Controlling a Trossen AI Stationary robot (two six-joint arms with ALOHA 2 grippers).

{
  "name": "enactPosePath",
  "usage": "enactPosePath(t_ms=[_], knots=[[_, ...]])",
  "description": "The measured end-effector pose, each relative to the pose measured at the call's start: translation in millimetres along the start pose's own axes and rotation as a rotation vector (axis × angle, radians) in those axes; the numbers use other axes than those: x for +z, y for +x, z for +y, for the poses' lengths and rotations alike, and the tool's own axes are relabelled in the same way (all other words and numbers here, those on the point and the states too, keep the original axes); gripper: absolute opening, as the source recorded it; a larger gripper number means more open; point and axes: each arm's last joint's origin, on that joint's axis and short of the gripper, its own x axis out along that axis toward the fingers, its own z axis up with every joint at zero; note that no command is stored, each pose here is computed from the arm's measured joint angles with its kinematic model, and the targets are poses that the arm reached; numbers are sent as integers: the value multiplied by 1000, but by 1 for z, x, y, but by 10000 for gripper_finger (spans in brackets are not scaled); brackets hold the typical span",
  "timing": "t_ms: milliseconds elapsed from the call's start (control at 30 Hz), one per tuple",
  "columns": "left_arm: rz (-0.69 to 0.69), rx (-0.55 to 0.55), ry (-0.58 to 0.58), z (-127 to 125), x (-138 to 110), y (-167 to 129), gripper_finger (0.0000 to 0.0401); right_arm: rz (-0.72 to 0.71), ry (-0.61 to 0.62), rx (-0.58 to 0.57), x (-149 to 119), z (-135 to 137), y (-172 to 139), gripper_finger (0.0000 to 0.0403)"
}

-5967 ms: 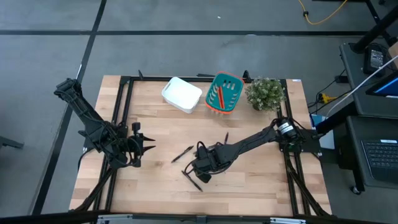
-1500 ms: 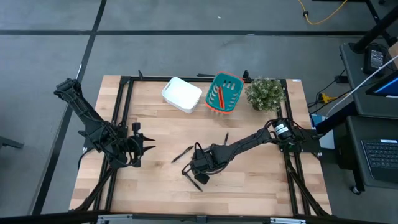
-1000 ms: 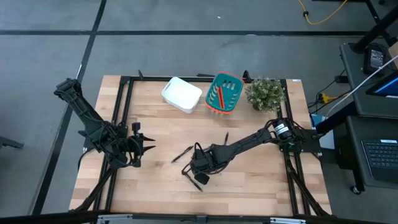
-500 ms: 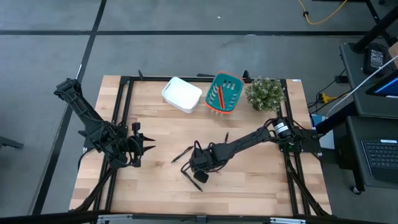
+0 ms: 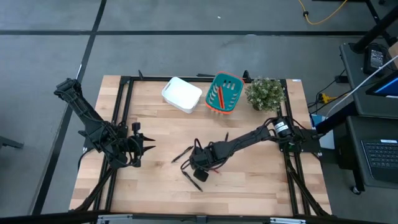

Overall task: Sort pens & pencils
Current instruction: Put the red pencil into the green basket

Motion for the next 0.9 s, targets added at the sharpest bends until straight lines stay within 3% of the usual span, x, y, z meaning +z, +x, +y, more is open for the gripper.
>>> enactPosePath(t_ms=[167, 433, 900], knots=[[0, 0, 0, 0, 0, 0, 102, 88, 54, 45, 1, -5, 4, 86], [0, 0, -13, 0, 0, 0, 102, 113, 47, 46, -1, -5, 5, 86], [0, 0, -17, 0, 0, 0, 102, 121, 57, -15, -6, -6, 12, 86]])
